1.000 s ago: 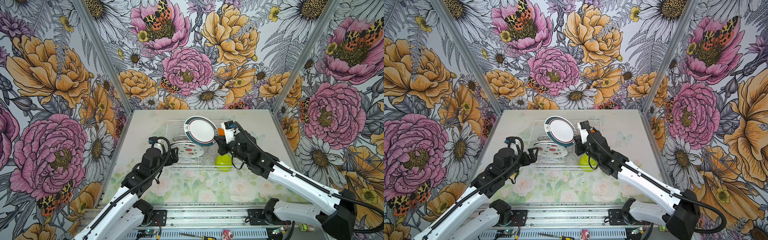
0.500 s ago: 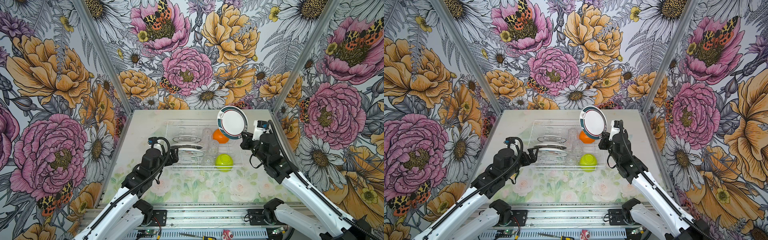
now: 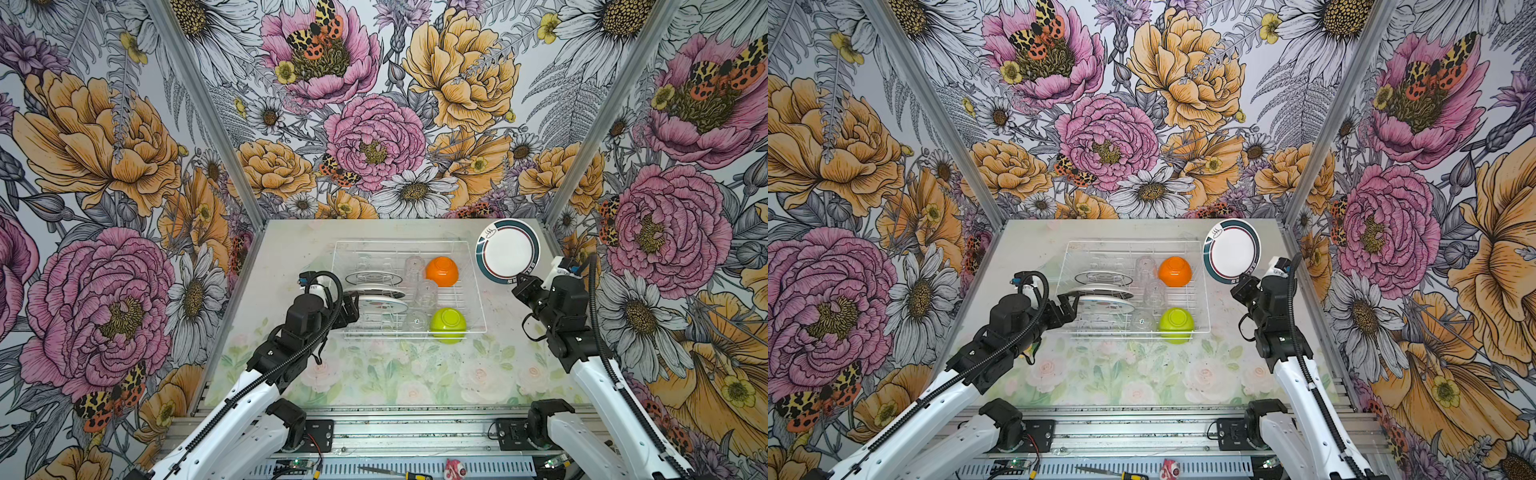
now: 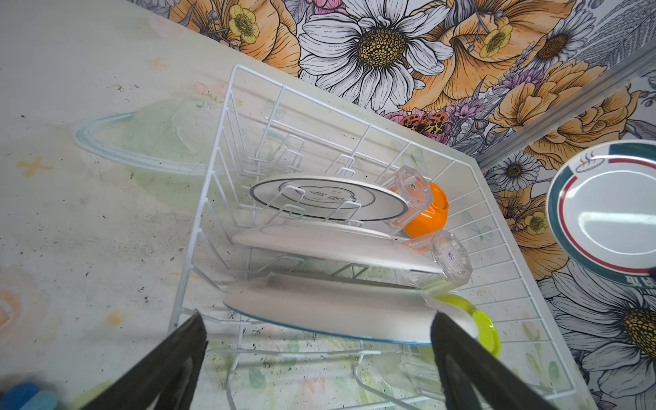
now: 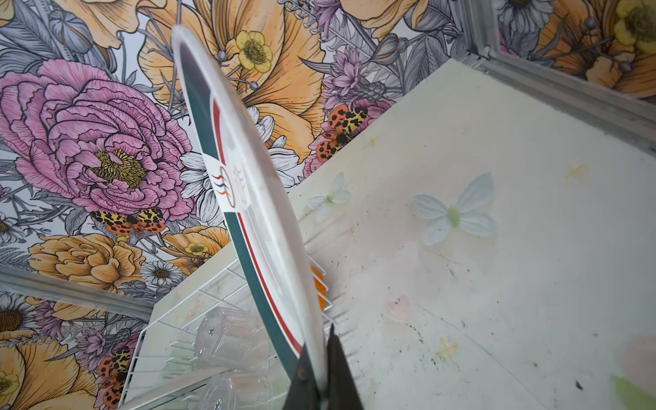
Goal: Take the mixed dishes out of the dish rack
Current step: 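Carry the plate beside the rack and lower it onto the table, then open the right gripper to release the plate flat on the table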
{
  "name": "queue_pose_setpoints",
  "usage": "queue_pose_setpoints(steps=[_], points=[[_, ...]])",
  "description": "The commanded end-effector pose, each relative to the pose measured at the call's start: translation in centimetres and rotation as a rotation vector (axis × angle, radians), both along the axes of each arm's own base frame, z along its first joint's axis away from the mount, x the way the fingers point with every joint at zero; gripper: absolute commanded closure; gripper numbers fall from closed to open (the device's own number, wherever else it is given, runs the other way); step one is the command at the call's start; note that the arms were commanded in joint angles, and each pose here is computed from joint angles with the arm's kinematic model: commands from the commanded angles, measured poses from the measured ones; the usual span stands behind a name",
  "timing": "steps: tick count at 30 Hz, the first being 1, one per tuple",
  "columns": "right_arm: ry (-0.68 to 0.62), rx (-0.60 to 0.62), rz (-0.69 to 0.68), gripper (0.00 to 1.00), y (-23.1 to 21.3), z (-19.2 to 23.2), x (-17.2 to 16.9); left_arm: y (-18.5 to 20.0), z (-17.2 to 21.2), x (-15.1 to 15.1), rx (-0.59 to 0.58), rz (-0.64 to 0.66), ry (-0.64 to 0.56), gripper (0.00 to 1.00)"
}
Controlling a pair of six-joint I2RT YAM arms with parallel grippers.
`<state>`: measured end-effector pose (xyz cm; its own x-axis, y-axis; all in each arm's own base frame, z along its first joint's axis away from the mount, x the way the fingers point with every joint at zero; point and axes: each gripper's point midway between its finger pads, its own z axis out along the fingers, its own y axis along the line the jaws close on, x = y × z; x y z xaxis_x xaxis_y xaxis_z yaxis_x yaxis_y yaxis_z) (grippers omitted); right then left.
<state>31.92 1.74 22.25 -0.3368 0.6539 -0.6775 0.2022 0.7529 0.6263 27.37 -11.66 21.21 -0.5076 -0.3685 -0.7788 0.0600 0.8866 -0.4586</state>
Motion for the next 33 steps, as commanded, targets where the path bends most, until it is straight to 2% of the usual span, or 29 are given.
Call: queue_pose_setpoints(steps=[1, 13, 25, 33], points=[[-0.023, 0.126, -0.037, 1.0, -0.6, 0.3, 0.1, -0.1, 0.2, 0.1, -0.01, -0.009, -0.016, 0.01], [0.138, 0.284, -0.193, 1.0, -4.0, -6.0, -0.4, 0.1, 0.6, -0.1, -0.015, -0.009, -0.029, 0.01], [0.238, 0.394, -0.214, 1.0, -4.2, -10.1, -0.2, -1.1, 1.1, 1.0, -0.033, -0.042, -0.038, 0.01], [0.263, 0.489, -0.174, 1.0, -3.6, -12.8, 0.9, -4.0, 3.9, 0.5, -0.123, -0.198, -0.142, 0.01]])
